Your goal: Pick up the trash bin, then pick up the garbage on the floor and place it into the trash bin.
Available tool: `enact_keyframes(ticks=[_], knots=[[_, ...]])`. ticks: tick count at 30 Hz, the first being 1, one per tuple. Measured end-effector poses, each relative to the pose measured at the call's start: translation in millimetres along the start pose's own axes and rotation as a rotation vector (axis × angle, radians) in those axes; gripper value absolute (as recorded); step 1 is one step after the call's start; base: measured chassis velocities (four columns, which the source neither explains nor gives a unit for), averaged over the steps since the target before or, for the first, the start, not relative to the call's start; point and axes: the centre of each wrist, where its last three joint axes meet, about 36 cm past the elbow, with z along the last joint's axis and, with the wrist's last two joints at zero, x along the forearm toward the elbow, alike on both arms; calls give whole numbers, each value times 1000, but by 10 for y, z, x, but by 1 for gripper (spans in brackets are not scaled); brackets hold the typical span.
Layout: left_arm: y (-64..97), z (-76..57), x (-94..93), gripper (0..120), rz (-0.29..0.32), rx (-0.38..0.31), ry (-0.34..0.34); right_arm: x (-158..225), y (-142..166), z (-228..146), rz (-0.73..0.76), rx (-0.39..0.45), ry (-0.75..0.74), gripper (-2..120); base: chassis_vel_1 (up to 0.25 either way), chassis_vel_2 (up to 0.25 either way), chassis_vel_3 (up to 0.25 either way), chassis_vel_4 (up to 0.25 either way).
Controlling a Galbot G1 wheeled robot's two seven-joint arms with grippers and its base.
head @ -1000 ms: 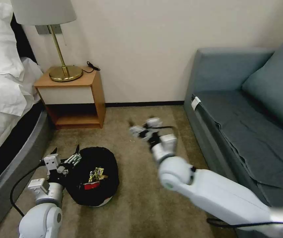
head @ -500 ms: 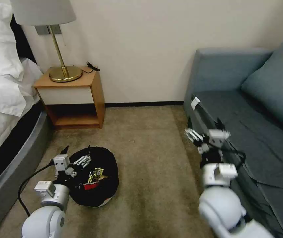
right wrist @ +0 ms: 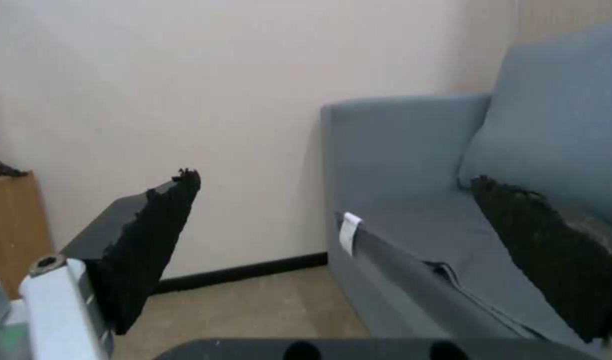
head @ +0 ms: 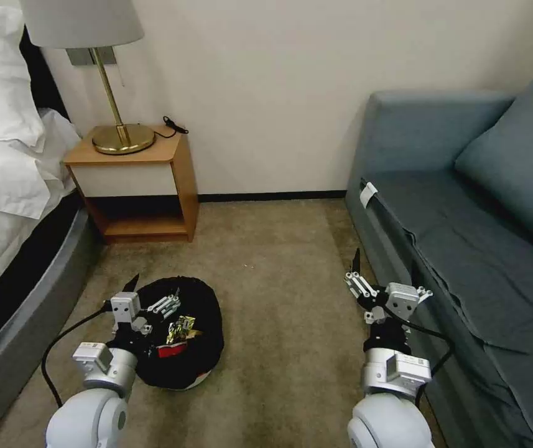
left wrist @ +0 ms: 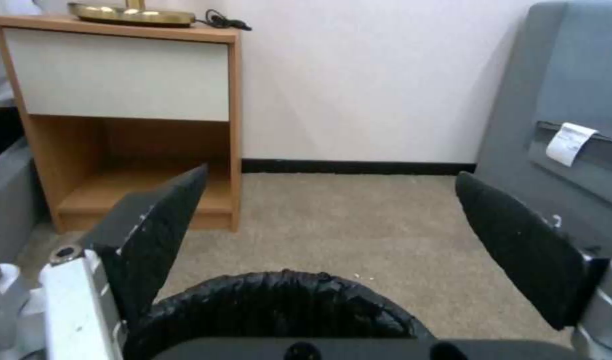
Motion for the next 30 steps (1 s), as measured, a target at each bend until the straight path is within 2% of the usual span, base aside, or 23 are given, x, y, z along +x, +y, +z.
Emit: enact_keyframes(ticks=[6, 30], knots=[[-53, 2, -31, 100, 13, 11, 8, -155, -14, 33, -7, 1, -26, 100, 0, 0, 0, 0], [-77, 26, -36, 100, 10, 10, 16, -166, -11, 32, -10, -3, -21, 100, 0, 0, 0, 0]])
